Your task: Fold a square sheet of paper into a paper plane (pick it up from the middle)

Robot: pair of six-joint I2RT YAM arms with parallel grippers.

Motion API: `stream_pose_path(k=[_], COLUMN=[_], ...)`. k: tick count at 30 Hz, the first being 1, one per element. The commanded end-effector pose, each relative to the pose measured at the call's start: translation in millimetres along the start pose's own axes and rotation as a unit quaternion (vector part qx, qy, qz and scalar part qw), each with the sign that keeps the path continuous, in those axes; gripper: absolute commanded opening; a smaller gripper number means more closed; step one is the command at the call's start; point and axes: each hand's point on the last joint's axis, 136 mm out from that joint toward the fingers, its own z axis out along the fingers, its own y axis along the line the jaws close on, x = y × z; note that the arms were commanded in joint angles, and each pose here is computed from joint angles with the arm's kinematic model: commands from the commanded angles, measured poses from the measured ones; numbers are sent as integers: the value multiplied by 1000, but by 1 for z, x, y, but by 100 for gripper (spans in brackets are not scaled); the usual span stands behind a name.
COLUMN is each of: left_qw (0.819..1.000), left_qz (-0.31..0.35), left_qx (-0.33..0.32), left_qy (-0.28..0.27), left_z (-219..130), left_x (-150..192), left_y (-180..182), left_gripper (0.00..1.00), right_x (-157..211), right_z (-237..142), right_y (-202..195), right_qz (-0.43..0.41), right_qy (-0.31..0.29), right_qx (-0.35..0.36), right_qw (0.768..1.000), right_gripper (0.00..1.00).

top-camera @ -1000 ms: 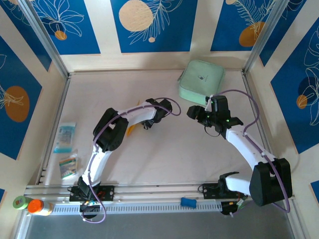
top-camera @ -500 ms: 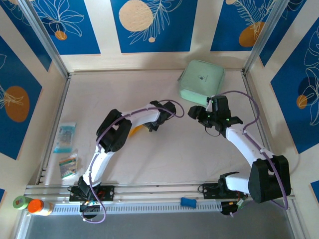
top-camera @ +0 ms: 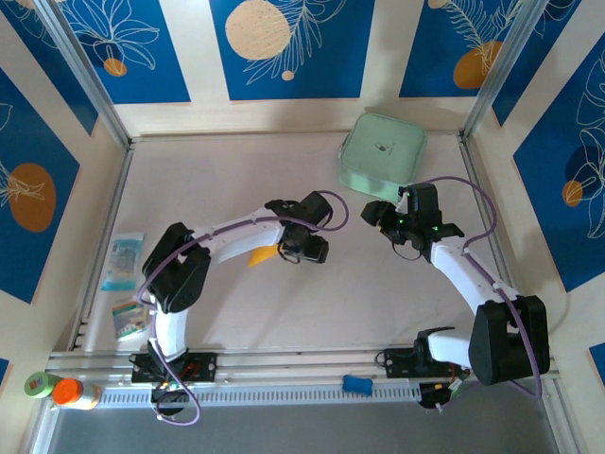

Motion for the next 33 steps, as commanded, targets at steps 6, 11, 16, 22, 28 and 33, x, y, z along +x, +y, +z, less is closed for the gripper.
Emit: stream_pose_path(k=[6, 11, 16, 22, 28, 33], left_qw=[997, 995, 994, 993, 992, 991], left_qz=[13, -21, -71, -100, -113, -131], left_qx=[-75, -88, -74, -58, -50, -18], left_qy=[-20, -36, -42, -32, -37, -32], left_z=[-7, -2, 10, 27, 35, 43], left_x=[-4, -18, -24, -23, -21, -15], left_y=[66, 96, 121, 130, 136, 136], left_gripper=[55, 54, 54, 53, 50, 40], right_x=[14, 19, 21, 22, 25, 37], right_z=[11, 13, 15, 16, 21, 30], right_y=[7, 9, 10, 11, 14, 17], right_qz=[1, -1, -2, -2, -4, 3], right_qy=[30, 38, 43, 47, 57, 84], right_qx=[-21, -21, -20, -19, -19, -16], right_qw=[999, 999, 999, 999, 998, 996], right_gripper=[64, 64, 64, 64, 64, 63])
